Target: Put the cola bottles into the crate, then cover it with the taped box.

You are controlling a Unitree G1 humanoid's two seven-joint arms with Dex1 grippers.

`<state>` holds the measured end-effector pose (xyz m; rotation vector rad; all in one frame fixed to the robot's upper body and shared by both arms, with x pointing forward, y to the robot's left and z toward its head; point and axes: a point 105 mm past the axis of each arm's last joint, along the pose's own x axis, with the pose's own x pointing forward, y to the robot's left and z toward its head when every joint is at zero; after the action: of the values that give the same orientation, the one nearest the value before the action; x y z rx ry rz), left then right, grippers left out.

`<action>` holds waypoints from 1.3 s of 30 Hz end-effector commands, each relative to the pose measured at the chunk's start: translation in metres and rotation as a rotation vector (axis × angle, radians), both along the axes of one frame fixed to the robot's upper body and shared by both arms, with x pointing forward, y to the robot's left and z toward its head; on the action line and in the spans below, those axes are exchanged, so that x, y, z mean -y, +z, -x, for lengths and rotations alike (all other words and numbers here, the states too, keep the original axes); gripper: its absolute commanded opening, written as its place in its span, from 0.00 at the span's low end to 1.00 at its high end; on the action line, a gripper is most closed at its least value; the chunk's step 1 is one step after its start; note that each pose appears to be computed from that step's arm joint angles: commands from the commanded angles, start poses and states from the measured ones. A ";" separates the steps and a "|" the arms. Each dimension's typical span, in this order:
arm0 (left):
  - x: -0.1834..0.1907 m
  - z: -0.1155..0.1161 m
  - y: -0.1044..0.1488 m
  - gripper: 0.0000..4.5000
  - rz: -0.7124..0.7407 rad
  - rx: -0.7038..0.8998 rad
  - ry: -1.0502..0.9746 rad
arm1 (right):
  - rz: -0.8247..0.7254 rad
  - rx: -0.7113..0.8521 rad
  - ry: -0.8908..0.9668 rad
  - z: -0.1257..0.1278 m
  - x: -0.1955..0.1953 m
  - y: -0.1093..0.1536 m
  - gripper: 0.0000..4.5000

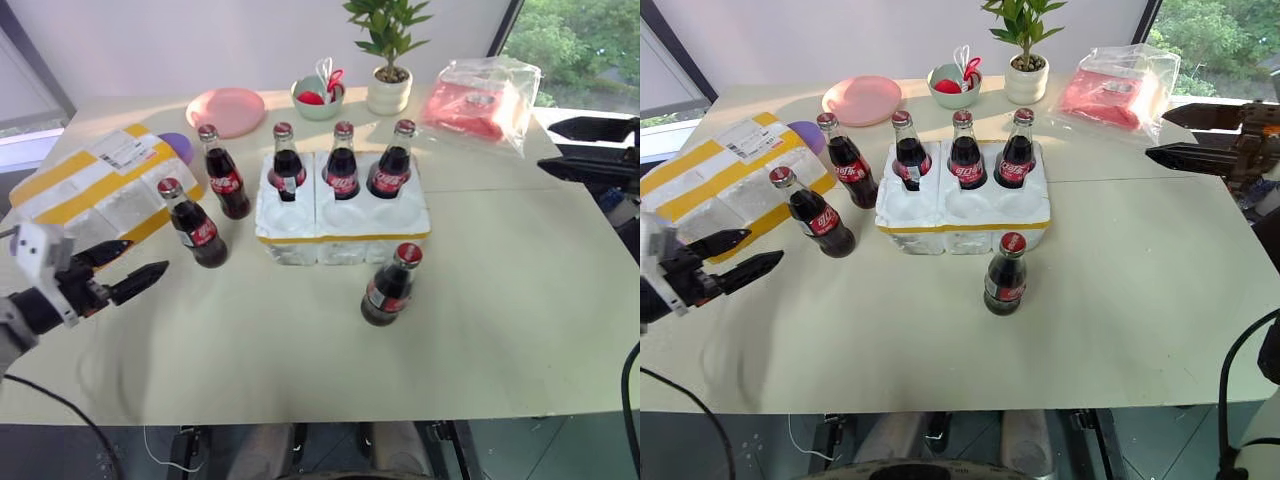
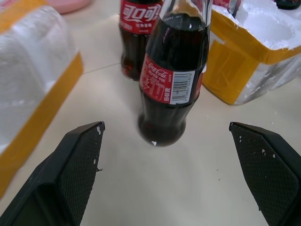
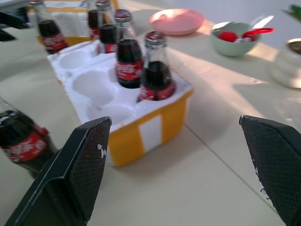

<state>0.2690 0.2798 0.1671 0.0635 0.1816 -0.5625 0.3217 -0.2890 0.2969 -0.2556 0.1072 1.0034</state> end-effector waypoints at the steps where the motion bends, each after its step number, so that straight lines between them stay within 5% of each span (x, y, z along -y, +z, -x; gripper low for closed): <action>1: 0.004 -0.016 0.003 0.99 -0.044 0.026 -0.031 | 0.017 0.043 0.100 0.008 -0.022 0.014 1.00; 9: 0.028 -0.054 -0.001 0.99 -0.014 0.047 -0.123 | 0.001 0.037 0.192 0.017 -0.048 0.016 1.00; 21: 0.039 -0.073 -0.007 0.99 0.012 0.053 -0.162 | -0.027 0.046 0.189 0.024 -0.058 0.020 1.00; 25: 0.036 -0.071 -0.002 0.62 0.011 0.058 -0.163 | -0.020 0.050 0.175 0.024 -0.058 0.017 1.00; 32: 0.056 -0.053 0.031 0.63 0.037 0.063 -0.320 | -0.014 0.041 0.159 0.024 -0.054 0.008 1.00; 39: 0.086 -0.035 0.091 0.63 0.061 0.089 -0.562 | -0.019 0.030 0.140 0.023 -0.049 -0.002 1.00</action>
<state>0.3147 0.2024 0.2267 0.0539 0.1474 -1.0453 0.3038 -0.2383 0.2813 -0.2303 0.1169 1.1469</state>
